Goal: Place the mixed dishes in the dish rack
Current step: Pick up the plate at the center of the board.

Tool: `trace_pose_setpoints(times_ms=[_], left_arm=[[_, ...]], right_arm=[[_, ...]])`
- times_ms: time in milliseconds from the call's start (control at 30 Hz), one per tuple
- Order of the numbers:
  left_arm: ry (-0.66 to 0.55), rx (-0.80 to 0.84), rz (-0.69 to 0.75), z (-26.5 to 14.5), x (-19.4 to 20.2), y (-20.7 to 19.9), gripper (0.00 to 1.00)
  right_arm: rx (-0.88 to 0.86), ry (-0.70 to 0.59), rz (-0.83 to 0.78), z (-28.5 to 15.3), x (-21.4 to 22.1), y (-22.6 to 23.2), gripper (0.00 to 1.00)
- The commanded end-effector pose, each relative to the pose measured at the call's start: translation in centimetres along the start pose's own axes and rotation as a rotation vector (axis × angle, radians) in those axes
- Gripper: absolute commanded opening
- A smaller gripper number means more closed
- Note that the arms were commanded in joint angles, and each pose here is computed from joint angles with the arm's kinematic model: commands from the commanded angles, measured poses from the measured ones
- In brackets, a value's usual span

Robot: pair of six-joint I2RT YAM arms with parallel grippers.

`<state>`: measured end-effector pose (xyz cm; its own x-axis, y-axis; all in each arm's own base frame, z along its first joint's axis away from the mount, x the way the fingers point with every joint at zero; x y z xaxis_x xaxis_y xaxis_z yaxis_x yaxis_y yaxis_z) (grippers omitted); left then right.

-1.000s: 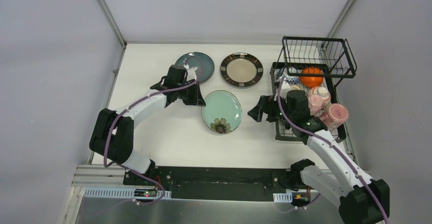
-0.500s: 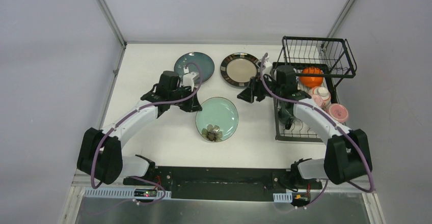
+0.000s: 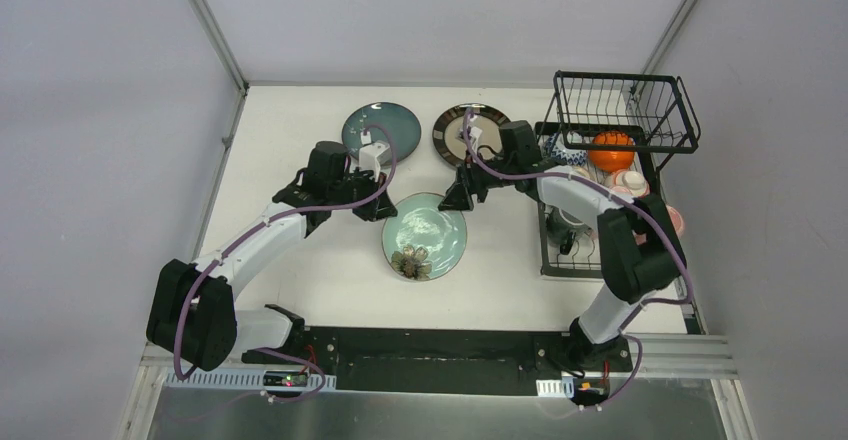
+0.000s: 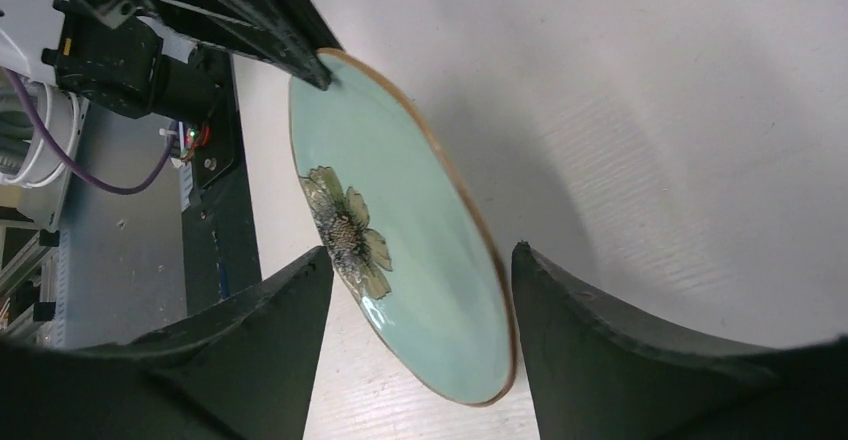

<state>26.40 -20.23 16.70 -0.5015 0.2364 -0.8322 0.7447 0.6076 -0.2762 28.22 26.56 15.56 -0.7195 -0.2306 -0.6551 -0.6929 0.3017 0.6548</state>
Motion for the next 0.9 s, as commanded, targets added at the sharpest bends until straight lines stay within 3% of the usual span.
trace_pose_setpoints(times_ms=[0, 467, 600, 667, 867], left_arm=[[-0.143, 0.077, 0.101, -0.7, -3.6, -1.6, 0.00], [-0.176, 0.076, 0.107, -1.0, -4.1, -1.9, 0.00], [-0.172, 0.086, 0.096, -0.9, -4.0, -2.0, 0.00], [-0.172, 0.089, 0.091, -0.9, -4.0, -2.0, 0.00], [-0.169, 0.051, 0.099, -1.4, -4.4, -1.7, 0.00]], right_arm=[[-0.076, -0.002, -0.142, 1.3, -2.1, -0.2, 0.67], [-0.231, 0.111, -0.184, 4.9, 0.1, -0.7, 0.62], [-0.257, 0.132, -0.167, 5.0, 1.0, -0.9, 0.56], [-0.268, 0.132, -0.160, 5.1, 0.9, -0.8, 0.48], [-0.258, 0.109, -0.184, 4.3, -0.2, 0.4, 0.04]])
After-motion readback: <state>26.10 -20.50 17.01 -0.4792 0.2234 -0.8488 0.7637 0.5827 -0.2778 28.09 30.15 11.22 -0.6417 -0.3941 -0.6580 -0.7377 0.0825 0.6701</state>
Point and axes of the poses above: each gripper's point midway between its finger pads, its own z axis out along the fingers, its own y axis along the line the jaws close on, x = y × z, the point moved 3 cm from there along -z, back along the fingers, and after that the axes turned 10 degrees about z, right-handed, at the moved point
